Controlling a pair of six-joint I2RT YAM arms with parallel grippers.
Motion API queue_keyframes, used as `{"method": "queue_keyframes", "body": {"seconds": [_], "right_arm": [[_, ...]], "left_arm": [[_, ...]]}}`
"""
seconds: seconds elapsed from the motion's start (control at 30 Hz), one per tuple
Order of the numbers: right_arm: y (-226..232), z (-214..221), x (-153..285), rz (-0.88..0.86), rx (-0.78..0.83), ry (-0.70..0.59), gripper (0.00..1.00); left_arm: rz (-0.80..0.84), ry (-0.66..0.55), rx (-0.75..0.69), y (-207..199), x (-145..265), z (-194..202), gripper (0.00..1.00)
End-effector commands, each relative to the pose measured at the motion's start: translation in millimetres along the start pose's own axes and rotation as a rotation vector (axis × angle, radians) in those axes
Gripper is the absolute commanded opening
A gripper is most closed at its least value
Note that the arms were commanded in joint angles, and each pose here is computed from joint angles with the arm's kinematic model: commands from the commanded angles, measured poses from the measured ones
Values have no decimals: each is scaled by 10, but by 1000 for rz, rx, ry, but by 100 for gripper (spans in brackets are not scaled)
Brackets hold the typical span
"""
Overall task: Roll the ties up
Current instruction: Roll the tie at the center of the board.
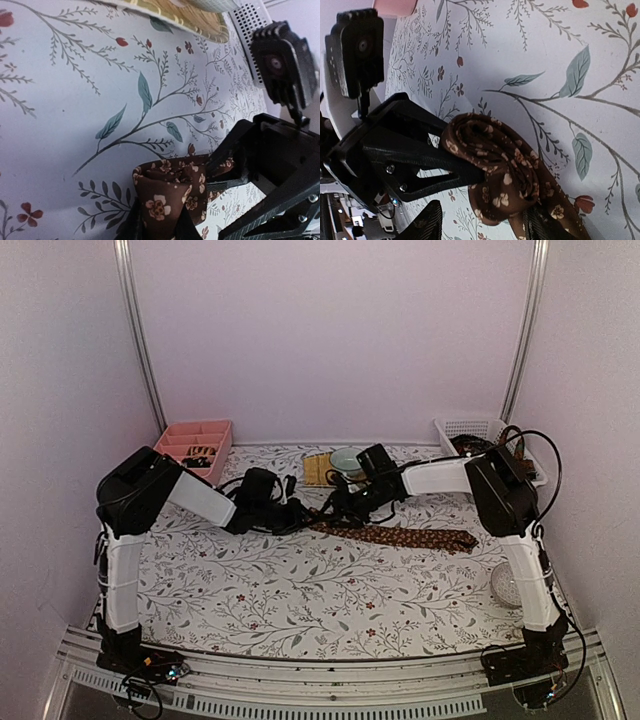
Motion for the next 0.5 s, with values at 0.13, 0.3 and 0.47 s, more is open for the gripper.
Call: {"method": "queue_keyframes", "body": {"seconds": [0.13, 0.3, 0.47], "right_arm": [[261, 179, 658, 196, 186, 24, 63], [353, 219, 917, 226, 257, 5, 67], [267, 292, 1033, 244, 237, 21, 68]], "left_arm": [[-356, -12, -144, 18, 172, -34, 4], [-455, -51, -245, -136, 218, -120, 4], [-562, -67, -349, -267, 178, -122, 4]]}}
Point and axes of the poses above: each gripper's point midway between its finger pads, its own x axis back along the fingers, its own y axis along the line the jaws close on, z = x × y, the point moved 10 cm from there along x, back along the fingers, and after that the axes turned 9 degrees about x, right-handed, at the moved point
